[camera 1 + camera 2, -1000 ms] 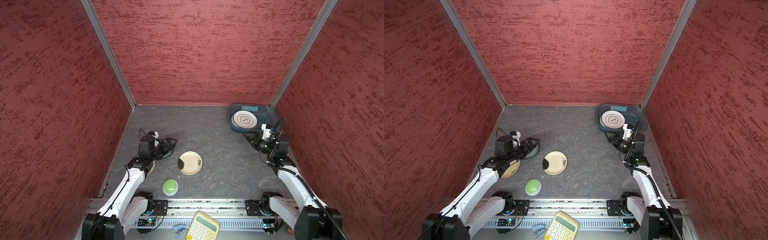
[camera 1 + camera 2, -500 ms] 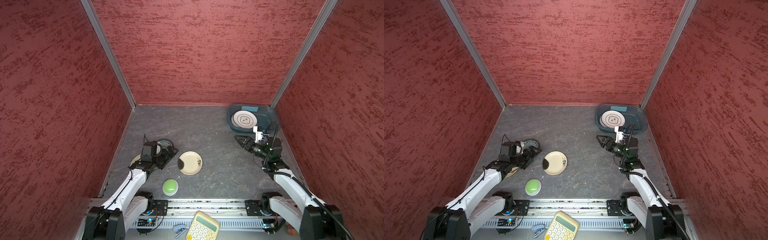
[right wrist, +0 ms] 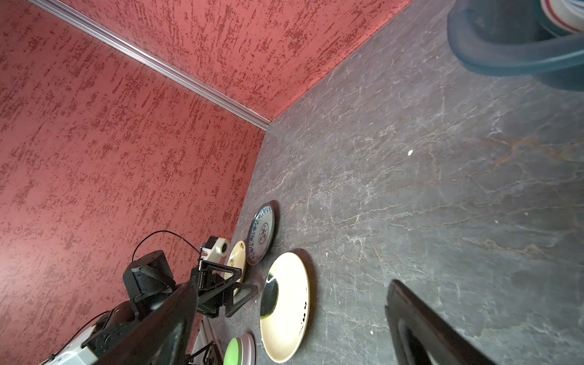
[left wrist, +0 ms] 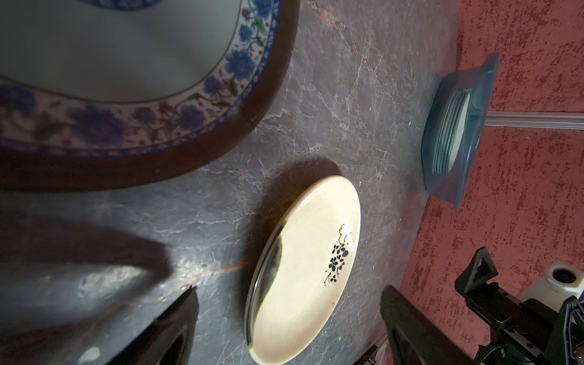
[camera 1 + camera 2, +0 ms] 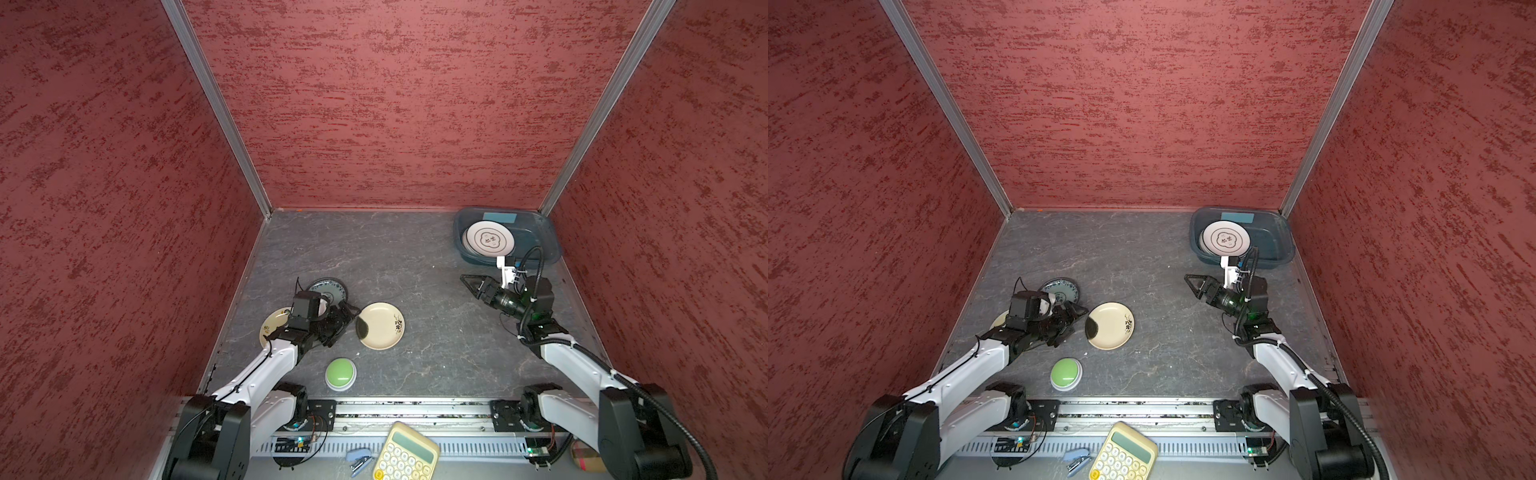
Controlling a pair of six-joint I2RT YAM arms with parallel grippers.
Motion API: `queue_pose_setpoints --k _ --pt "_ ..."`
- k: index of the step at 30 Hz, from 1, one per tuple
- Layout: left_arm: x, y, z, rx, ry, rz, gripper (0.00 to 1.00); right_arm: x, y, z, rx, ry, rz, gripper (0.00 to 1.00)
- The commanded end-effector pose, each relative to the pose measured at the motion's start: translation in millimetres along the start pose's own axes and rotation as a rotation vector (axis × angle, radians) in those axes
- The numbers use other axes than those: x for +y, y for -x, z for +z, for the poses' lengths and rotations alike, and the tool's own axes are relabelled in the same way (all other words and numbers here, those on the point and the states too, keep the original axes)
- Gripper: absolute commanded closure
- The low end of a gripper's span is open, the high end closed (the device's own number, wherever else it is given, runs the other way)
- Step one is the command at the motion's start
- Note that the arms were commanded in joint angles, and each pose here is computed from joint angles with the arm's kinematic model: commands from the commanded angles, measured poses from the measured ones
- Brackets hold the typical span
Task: Place the plates into the plastic bin on the countertop
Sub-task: 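Withdraw the right gripper while the left gripper moves toward the cream floral plate, then close the left gripper on the cream floral plate's rim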
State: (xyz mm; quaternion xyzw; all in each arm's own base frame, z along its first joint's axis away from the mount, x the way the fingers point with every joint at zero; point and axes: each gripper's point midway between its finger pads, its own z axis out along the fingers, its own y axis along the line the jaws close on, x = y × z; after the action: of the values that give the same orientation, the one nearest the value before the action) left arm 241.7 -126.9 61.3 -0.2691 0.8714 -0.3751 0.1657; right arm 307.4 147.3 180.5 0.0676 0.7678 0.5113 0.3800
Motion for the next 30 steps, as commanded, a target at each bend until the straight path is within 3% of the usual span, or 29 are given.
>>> queue_pose_setpoints --k 1,9,18,30 --pt "-5 0 5 -0.003 -0.027 0.014 0.12 8 4 4 -0.006 0.041 -0.023 0.01" --pt "0 -8 21 0.044 -0.015 0.009 0.19 9 4 11 0.002 0.052 0.004 0.01" --pt "4 -9 28 0.052 -0.019 -0.003 0.42 10 7 14 0.000 0.042 0.007 0.01" --pt "16 -18 40 0.081 0.004 -0.011 0.58 5 4 15 0.005 0.022 0.014 0.01"
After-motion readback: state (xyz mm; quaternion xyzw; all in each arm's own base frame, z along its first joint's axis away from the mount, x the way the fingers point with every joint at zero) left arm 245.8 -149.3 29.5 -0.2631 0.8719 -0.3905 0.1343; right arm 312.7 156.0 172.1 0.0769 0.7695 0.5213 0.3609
